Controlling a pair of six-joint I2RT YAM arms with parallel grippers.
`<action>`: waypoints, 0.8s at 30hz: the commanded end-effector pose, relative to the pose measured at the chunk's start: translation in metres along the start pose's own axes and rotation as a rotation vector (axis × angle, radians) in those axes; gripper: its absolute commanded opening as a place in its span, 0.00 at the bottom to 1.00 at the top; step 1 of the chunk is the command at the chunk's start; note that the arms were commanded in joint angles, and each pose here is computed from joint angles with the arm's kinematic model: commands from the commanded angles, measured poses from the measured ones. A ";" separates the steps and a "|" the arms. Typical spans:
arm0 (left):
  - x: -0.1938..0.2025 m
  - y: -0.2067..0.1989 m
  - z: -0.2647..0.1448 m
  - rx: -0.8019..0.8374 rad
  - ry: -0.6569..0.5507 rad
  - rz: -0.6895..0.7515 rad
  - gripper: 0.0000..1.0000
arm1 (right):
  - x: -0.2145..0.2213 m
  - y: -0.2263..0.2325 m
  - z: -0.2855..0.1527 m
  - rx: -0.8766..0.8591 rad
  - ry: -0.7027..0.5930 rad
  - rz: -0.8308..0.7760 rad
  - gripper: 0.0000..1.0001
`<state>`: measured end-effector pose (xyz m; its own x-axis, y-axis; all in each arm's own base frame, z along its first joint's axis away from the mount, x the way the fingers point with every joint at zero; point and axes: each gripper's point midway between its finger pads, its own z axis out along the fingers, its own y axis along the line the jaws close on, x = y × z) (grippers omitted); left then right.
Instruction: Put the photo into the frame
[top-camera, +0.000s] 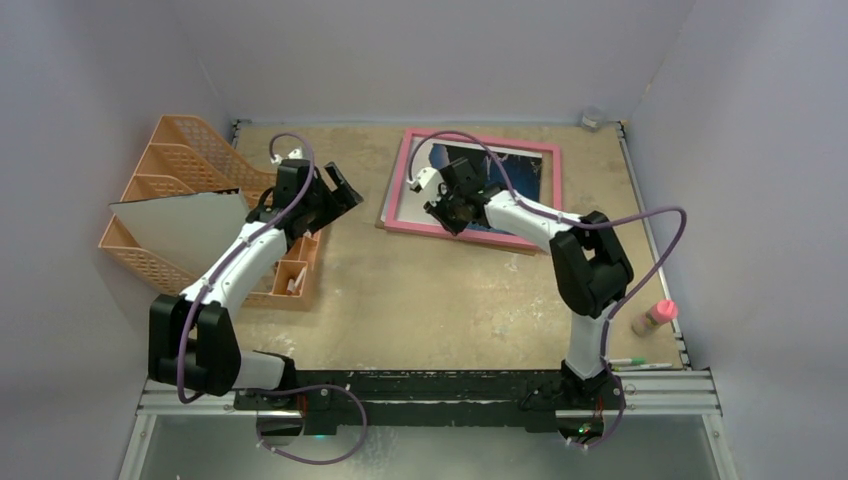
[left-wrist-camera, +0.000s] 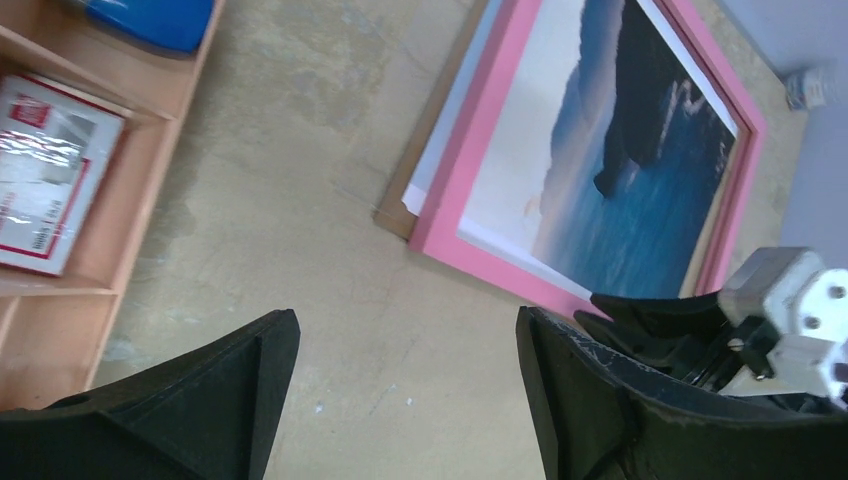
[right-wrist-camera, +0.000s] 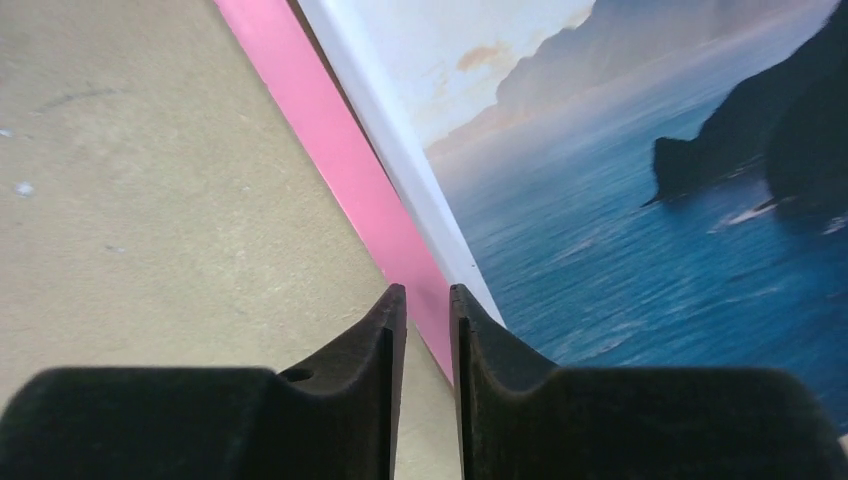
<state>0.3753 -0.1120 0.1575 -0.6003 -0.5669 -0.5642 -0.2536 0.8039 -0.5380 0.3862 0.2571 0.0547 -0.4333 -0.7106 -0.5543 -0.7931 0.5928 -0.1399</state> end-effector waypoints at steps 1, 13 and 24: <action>0.011 -0.027 0.001 0.167 0.065 0.022 0.84 | -0.044 -0.003 -0.040 -0.001 -0.155 0.002 0.25; 0.049 -0.022 0.019 0.212 0.204 -0.039 0.85 | -0.018 -0.003 -0.020 0.030 -0.079 0.050 0.61; 0.059 -0.016 0.022 0.199 0.234 -0.051 0.85 | 0.009 0.013 0.010 -0.034 0.001 0.019 0.57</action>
<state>0.3578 -0.1581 0.1159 -0.7577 -0.5271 -0.3847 -0.1693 0.7282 -0.6642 0.3778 0.2563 0.0374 -0.4707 -0.6908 -0.5489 -0.7832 0.6136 -0.1006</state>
